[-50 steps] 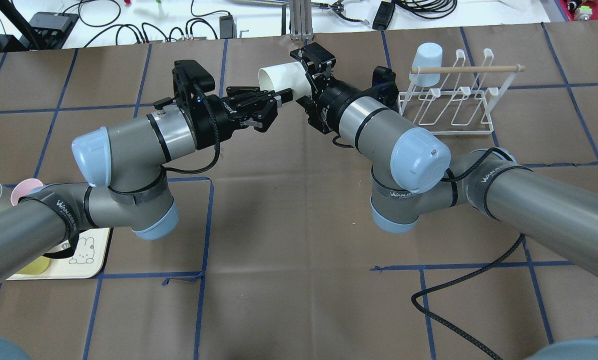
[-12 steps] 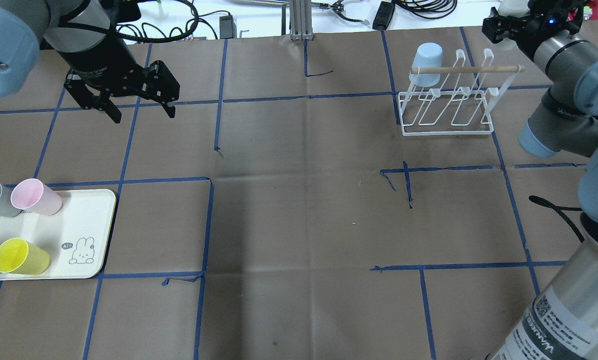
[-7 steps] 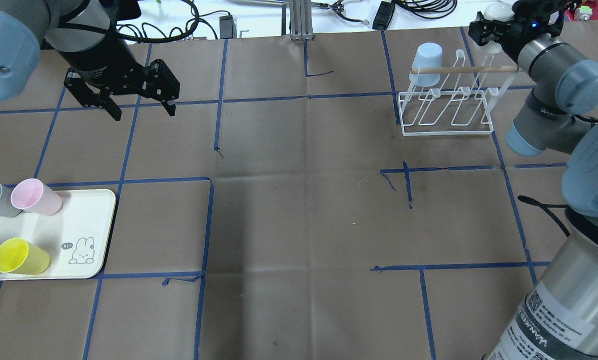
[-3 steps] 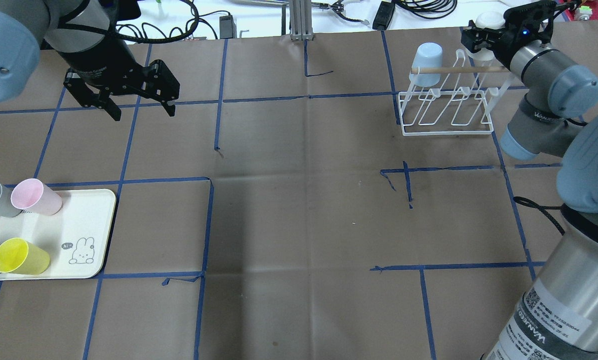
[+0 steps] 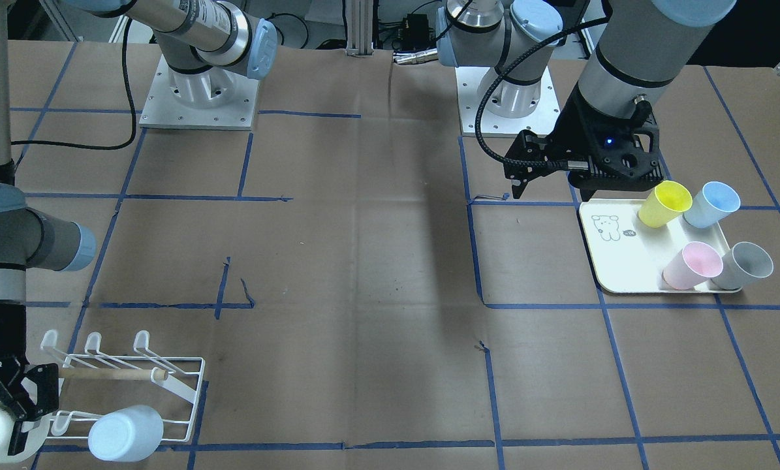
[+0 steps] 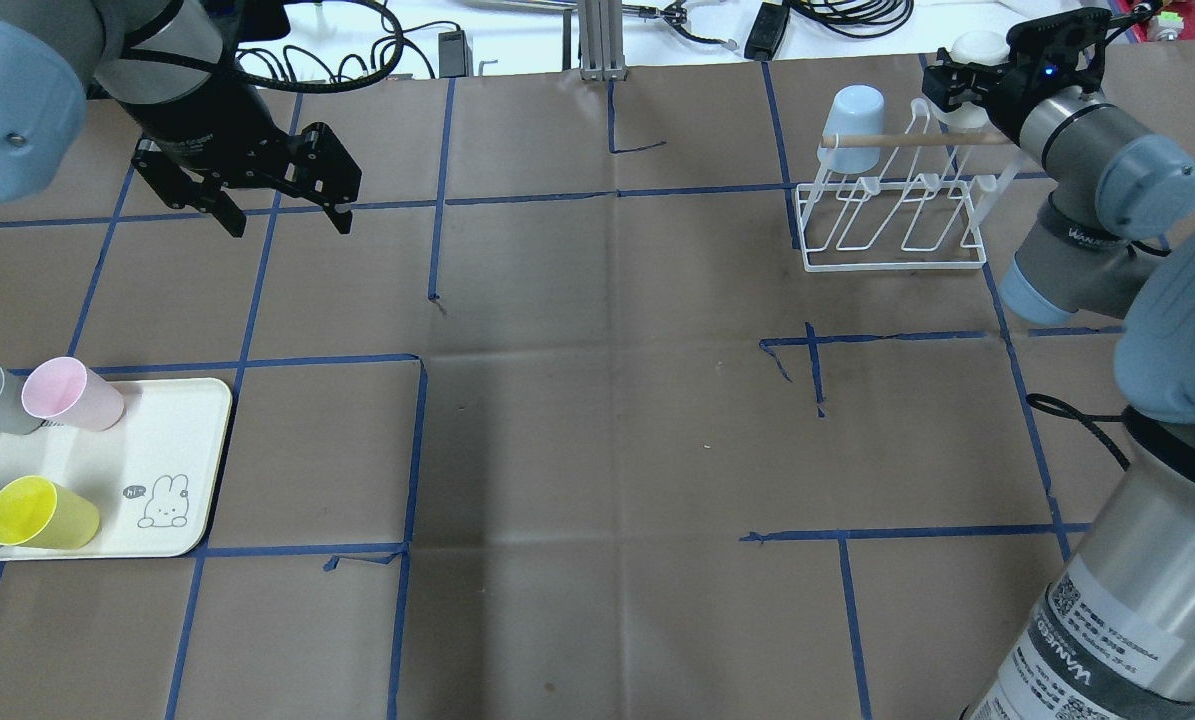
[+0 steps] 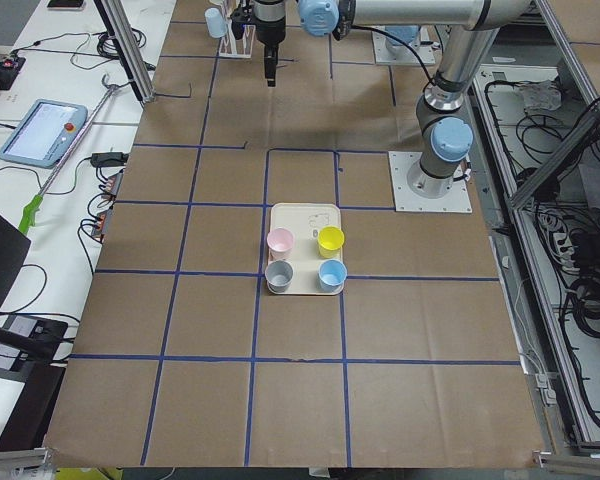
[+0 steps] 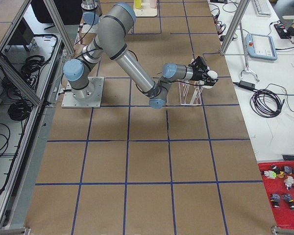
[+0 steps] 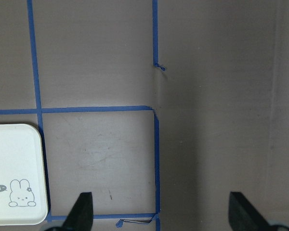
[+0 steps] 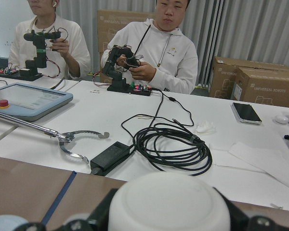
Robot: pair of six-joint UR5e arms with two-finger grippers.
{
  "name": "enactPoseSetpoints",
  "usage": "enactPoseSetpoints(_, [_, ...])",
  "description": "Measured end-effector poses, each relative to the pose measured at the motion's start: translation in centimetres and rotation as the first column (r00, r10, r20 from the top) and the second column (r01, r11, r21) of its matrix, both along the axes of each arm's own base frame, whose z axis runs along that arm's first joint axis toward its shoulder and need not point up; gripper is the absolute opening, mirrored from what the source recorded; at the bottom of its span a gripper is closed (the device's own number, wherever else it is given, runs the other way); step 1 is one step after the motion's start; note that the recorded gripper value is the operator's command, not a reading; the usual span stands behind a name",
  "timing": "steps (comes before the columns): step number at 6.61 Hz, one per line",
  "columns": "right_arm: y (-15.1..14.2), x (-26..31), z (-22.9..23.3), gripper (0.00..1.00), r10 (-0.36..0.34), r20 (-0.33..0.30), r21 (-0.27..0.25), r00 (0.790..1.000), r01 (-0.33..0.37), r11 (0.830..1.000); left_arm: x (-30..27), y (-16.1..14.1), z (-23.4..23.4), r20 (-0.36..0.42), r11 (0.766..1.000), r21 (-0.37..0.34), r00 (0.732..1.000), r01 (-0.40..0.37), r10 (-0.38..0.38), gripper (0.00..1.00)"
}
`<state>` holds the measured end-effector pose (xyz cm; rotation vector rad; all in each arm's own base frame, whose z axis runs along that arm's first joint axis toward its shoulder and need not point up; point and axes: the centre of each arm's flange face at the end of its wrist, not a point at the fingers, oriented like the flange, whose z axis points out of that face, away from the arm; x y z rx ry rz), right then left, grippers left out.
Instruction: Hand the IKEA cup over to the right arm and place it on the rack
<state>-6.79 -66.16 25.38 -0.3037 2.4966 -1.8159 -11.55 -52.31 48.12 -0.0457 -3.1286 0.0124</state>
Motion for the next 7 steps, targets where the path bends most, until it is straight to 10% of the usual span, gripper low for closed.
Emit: enactPoseSetpoints(7, [0.3, 0.1, 3.2, 0.99, -0.009, 0.017, -0.022, 1.0, 0.01, 1.0, 0.0, 0.0, 0.0, 0.001, 1.0, -0.001, 1.0, 0.0, 0.0, 1.0])
